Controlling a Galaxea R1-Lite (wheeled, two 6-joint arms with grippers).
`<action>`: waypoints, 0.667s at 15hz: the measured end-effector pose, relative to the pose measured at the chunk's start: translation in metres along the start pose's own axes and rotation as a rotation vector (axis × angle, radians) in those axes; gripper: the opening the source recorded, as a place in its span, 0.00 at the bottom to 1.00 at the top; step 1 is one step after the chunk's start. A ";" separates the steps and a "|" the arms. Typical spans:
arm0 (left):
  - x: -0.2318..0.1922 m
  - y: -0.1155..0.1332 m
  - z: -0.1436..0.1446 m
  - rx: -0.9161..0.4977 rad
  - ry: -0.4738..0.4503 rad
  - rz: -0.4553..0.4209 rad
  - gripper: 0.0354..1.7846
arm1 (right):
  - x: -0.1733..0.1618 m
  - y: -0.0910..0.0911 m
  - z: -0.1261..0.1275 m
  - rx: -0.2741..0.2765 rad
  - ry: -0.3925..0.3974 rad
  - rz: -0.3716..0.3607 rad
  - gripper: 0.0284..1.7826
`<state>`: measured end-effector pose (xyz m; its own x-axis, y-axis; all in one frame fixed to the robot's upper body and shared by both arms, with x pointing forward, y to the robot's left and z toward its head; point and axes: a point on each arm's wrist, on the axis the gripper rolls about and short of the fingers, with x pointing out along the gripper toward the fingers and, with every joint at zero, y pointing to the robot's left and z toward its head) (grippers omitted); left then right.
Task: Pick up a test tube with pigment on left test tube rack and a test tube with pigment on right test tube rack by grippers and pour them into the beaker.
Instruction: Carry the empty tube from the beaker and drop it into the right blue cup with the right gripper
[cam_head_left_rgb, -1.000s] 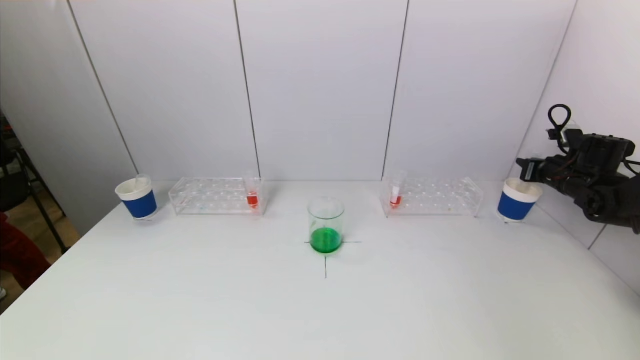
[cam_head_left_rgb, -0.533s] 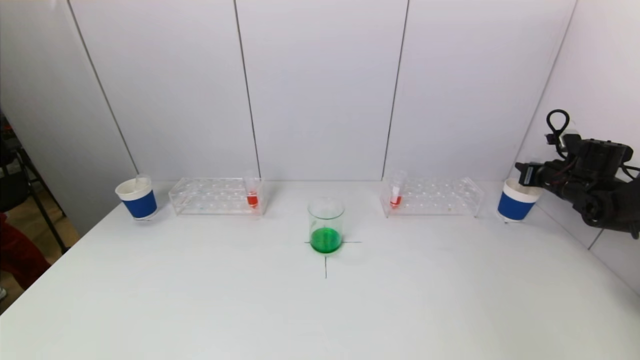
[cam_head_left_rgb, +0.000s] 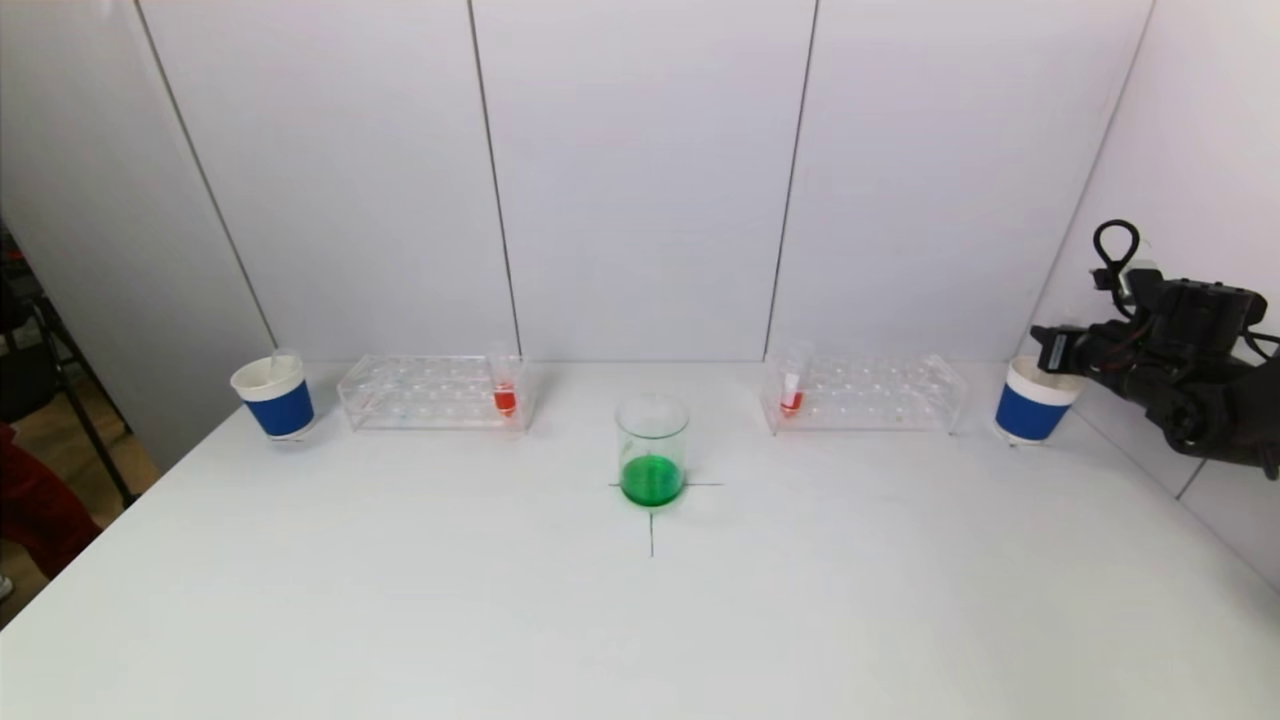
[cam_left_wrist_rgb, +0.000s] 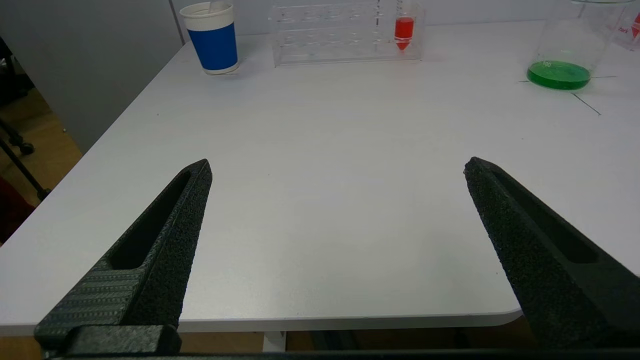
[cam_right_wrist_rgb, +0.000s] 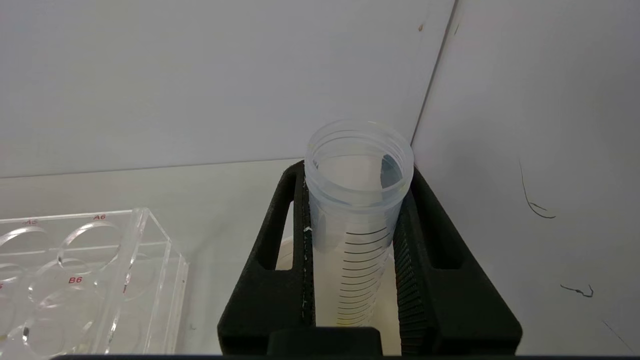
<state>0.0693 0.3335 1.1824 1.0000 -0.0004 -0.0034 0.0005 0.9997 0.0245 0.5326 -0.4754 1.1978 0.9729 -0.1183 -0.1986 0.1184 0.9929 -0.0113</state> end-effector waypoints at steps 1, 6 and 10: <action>0.000 0.000 0.000 0.000 0.000 0.000 0.99 | -0.001 0.000 0.000 -0.001 0.002 0.000 0.27; 0.000 0.000 0.000 0.000 0.000 0.000 0.99 | -0.001 0.000 0.001 0.001 0.000 0.000 0.39; 0.000 0.000 0.000 0.000 0.000 0.000 0.99 | -0.002 0.000 0.003 0.000 -0.005 -0.001 0.73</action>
<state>0.0693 0.3335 1.1824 1.0000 0.0000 -0.0034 0.0001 0.9997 0.0245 0.5310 -0.4751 1.2007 0.9738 -0.1192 -0.1937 0.1193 0.9928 -0.0115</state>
